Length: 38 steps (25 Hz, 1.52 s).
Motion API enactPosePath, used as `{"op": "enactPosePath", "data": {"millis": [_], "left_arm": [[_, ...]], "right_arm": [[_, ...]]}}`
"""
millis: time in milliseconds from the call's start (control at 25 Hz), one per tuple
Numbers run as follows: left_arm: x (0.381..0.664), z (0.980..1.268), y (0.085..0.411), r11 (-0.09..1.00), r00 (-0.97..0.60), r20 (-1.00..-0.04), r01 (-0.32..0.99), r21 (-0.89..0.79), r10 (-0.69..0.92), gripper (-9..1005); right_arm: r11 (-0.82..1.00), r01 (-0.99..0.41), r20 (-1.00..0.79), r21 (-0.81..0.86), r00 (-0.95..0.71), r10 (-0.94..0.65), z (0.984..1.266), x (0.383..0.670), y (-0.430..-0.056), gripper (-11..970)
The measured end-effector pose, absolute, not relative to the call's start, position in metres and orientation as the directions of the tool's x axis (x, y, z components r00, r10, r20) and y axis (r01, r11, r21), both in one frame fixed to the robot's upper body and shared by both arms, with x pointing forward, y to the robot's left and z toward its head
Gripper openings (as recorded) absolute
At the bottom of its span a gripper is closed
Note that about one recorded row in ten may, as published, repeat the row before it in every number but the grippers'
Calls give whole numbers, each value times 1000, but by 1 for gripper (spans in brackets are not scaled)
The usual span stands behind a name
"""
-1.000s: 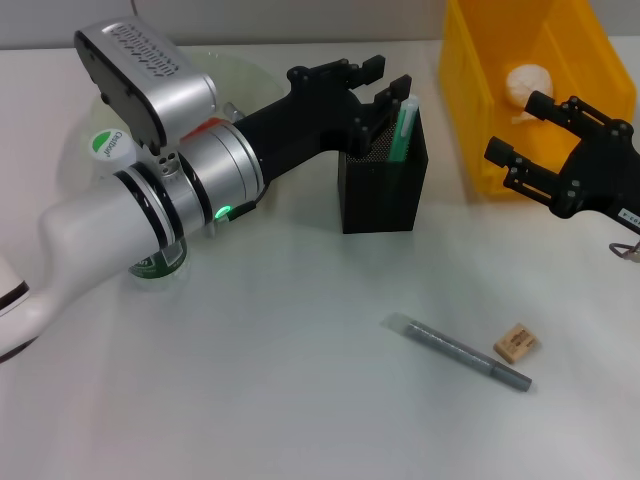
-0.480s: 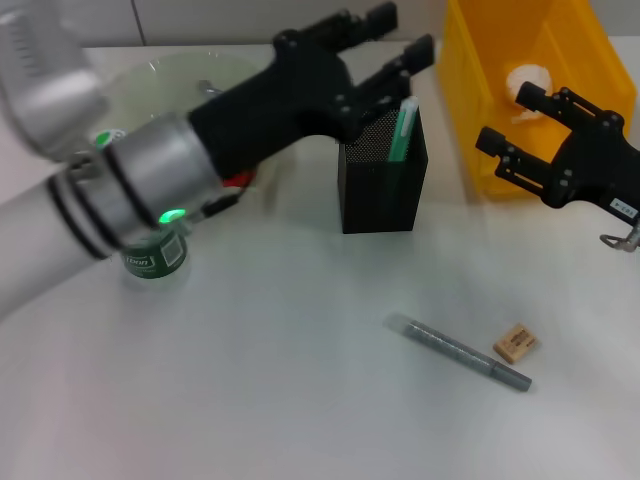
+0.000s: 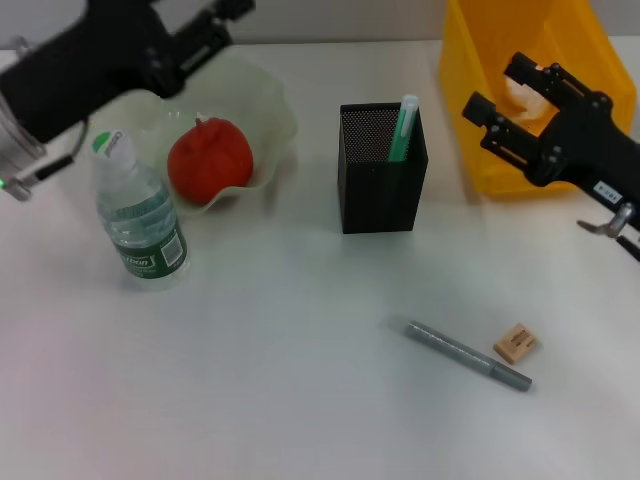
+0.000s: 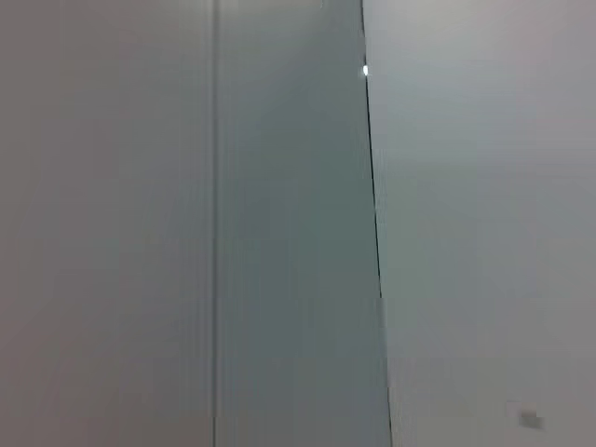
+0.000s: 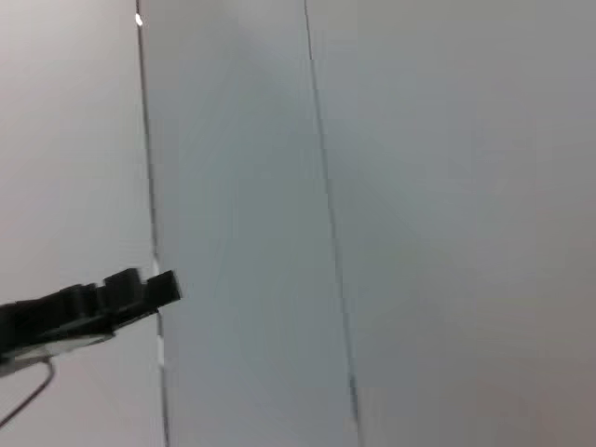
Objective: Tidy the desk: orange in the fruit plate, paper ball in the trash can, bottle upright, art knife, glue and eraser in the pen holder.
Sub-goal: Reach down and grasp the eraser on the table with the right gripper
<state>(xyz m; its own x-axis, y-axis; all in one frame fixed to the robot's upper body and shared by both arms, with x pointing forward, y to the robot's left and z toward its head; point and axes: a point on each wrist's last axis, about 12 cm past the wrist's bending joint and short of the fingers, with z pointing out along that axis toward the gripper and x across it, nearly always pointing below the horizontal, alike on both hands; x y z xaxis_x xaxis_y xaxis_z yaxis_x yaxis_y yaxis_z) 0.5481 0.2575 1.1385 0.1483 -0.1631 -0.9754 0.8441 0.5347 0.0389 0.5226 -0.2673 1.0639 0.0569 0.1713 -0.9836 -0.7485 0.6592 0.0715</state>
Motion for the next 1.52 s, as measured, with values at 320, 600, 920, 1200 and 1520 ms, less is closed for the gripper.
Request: {"op": "enactPosePath", "data": {"millis": [320,600,920,1200,1520], "left_arm": [[533,1142,263,449,233,-966,879,160,-111,490],[523,1133,249,433,211,-964,893,123,-162,491],[512,1127,235,317,158,-965,944,85,-211,487],[502,1120,233,244,116,-974,968,67,-194,487],[493,1097,235,198,-13,-995,980,-32,-99,488]], "right_arm": [[647,-762,-973,31,124,193,1056,504,-251,740],[579,-810,-956,89,94,278,1065,483,-273,741],[523,-829,-969,200,-87,233,1092,458,-337,741],[472,-842,-964,263,-241,109,1117,456,-355,741],[429,-850,-949,305,-309,62,1120,460,-350,740]]}}
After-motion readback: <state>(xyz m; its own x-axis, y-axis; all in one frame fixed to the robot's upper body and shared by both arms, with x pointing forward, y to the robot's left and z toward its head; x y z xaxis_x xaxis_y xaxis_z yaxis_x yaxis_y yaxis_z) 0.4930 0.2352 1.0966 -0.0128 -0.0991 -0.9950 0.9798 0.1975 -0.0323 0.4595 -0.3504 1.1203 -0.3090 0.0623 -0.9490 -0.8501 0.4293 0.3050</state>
